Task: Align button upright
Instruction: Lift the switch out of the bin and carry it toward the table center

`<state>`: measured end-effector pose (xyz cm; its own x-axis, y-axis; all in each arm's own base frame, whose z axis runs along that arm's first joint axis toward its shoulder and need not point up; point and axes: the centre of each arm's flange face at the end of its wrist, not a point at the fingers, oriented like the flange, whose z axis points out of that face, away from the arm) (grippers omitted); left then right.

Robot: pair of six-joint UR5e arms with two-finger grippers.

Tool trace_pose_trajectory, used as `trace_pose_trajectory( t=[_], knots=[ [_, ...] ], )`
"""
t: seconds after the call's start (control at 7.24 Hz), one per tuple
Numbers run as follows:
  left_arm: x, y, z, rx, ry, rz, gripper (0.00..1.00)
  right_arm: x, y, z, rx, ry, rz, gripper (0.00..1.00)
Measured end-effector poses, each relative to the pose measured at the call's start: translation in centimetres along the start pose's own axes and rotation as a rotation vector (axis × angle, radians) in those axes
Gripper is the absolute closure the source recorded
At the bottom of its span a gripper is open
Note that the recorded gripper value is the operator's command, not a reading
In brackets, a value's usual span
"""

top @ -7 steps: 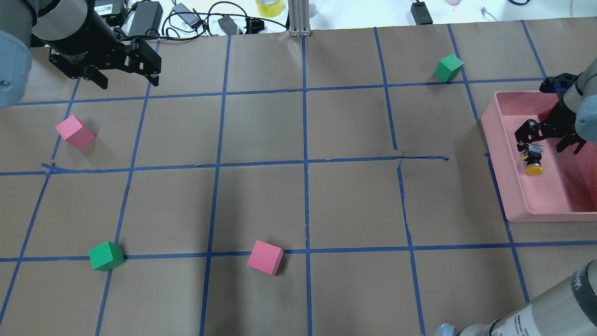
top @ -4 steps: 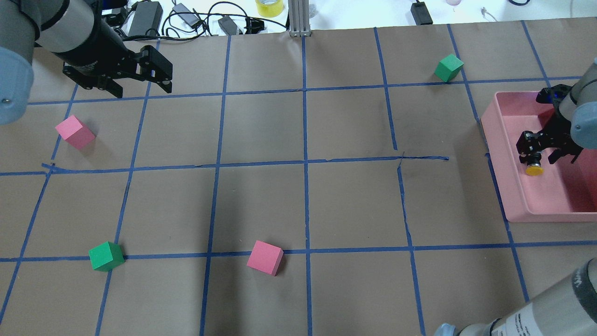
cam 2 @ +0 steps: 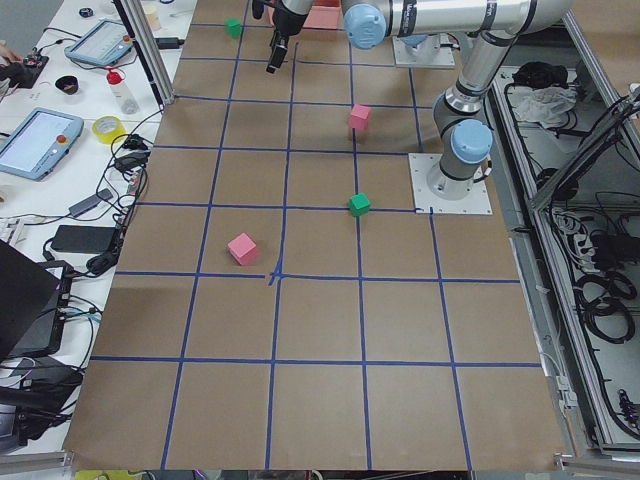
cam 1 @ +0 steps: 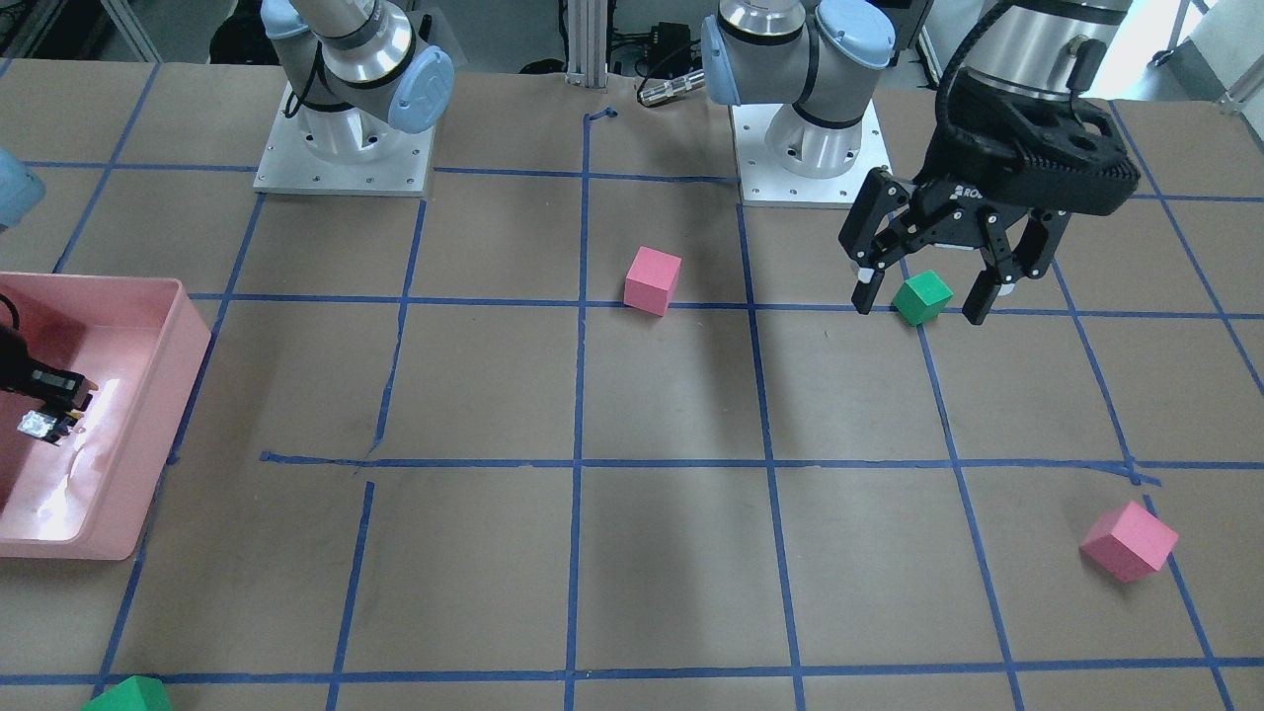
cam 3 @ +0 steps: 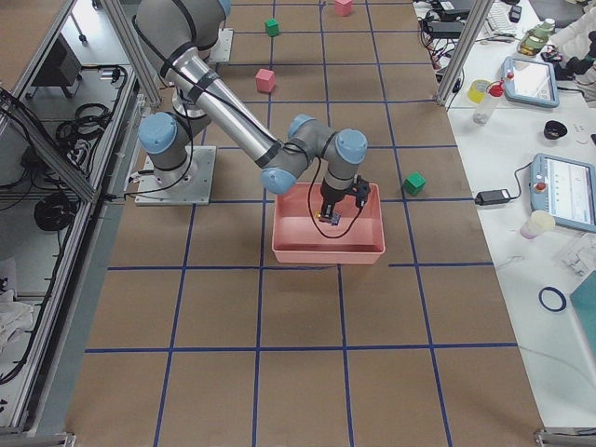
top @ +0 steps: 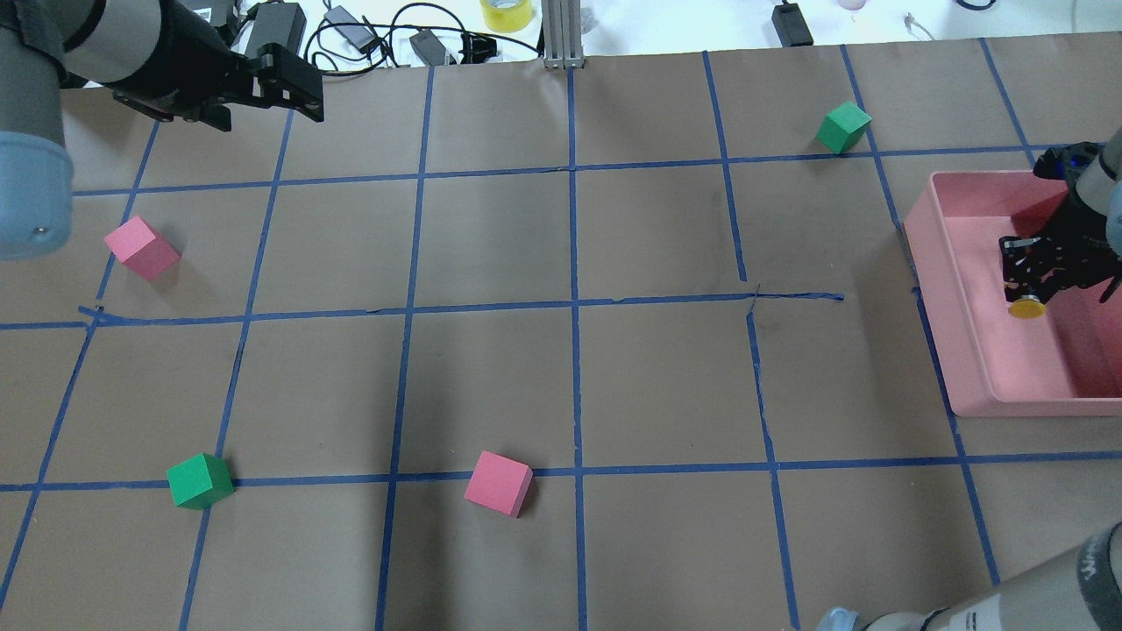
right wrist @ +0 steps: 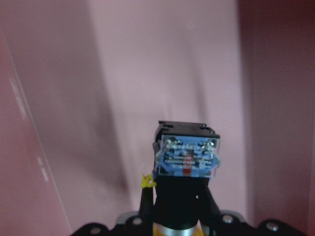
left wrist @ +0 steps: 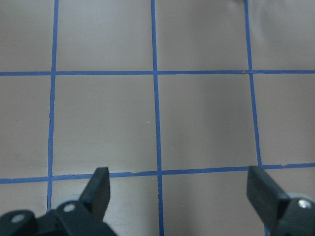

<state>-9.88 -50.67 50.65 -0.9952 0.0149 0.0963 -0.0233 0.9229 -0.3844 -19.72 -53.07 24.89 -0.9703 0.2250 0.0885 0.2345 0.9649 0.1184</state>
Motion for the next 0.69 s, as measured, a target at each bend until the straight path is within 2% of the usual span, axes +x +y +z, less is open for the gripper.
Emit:
trace_pose_trajectory(
  t=[0.28, 0.41, 0.69],
  knots=[
    [-0.2, 0.8, 0.8, -0.044, -0.011, -0.008, 0.00, -0.2, 0.5, -3.9, 0.018, -0.001, 0.018, 1.00],
    [-0.3, 0.9, 0.4, -0.107, -0.031, -0.015, 0.00, -0.5, 0.3, -6.8, 0.019, -0.003, 0.007, 1.00],
    [-0.5, 1.3, 0.0, -0.300, -0.052, -0.055, 0.00, -4.3, -0.8, -12.7, 0.049, 0.018, -0.076, 1.00]
  ],
)
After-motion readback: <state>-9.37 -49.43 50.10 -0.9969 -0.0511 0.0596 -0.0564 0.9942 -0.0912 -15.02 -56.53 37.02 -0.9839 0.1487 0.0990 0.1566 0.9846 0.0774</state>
